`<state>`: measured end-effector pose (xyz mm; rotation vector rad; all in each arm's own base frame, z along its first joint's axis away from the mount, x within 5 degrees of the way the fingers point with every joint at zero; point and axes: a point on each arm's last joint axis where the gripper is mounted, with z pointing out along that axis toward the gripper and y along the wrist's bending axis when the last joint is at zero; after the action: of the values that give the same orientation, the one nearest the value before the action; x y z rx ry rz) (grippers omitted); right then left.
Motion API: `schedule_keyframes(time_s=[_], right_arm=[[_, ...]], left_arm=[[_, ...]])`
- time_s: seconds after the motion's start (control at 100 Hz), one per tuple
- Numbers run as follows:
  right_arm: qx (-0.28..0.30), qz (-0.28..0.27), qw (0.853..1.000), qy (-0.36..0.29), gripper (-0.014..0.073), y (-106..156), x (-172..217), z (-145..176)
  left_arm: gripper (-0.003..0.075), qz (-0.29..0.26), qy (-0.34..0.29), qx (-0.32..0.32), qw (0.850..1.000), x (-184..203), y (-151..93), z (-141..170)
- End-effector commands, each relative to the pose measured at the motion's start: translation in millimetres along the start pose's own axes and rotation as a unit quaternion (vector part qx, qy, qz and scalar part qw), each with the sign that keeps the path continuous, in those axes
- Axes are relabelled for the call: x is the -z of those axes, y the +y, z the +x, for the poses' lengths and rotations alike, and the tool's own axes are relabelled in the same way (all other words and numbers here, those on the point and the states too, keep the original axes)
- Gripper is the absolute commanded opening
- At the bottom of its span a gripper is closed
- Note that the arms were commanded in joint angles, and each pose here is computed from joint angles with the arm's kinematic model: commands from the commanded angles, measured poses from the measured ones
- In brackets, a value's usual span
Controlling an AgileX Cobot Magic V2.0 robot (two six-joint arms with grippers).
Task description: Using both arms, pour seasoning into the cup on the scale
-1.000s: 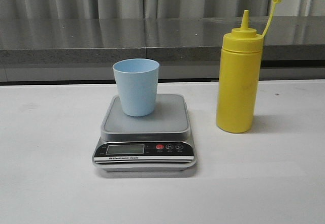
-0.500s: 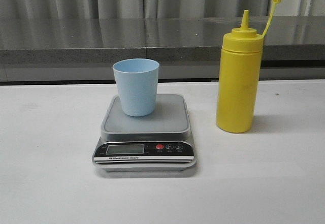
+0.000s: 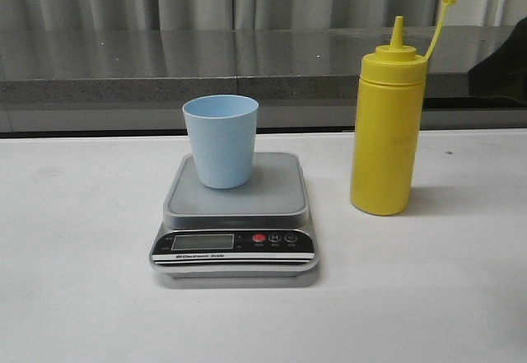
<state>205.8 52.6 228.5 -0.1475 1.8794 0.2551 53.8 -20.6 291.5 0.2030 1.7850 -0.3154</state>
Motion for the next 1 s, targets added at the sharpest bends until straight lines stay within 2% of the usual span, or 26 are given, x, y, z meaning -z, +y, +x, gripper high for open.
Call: schedule_keyframes(time_s=[0.0, 0.12, 0.37, 0.59, 0.99], right_arm=[[0.008, -0.021, 0.995, -0.095, 0.0635, 4, -8, -19], [0.009, -0.034, 0.993, -0.111, 0.0635, 5, -24, -12], [-0.031, -0.083, 0.985, -0.151, 0.0635, 9, -53, 5], [-0.021, -0.111, 0.984, -0.14, 0.0635, 13, -79, 18], [-0.015, -0.131, 0.98, -0.148, 0.0635, 16, -120, 17]], left_arm=[[-0.002, 0.002, -0.049, 0.006, 0.999, 2, -1, -15], [-0.002, 0.002, -0.049, 0.006, 0.999, 2, -1, -15], [-0.002, 0.002, -0.049, 0.006, 0.999, 2, -1, -15], [-0.002, 0.002, -0.049, 0.006, 0.999, 2, -1, -15], [-0.002, 0.002, -0.049, 0.006, 0.999, 2, -1, -15]])
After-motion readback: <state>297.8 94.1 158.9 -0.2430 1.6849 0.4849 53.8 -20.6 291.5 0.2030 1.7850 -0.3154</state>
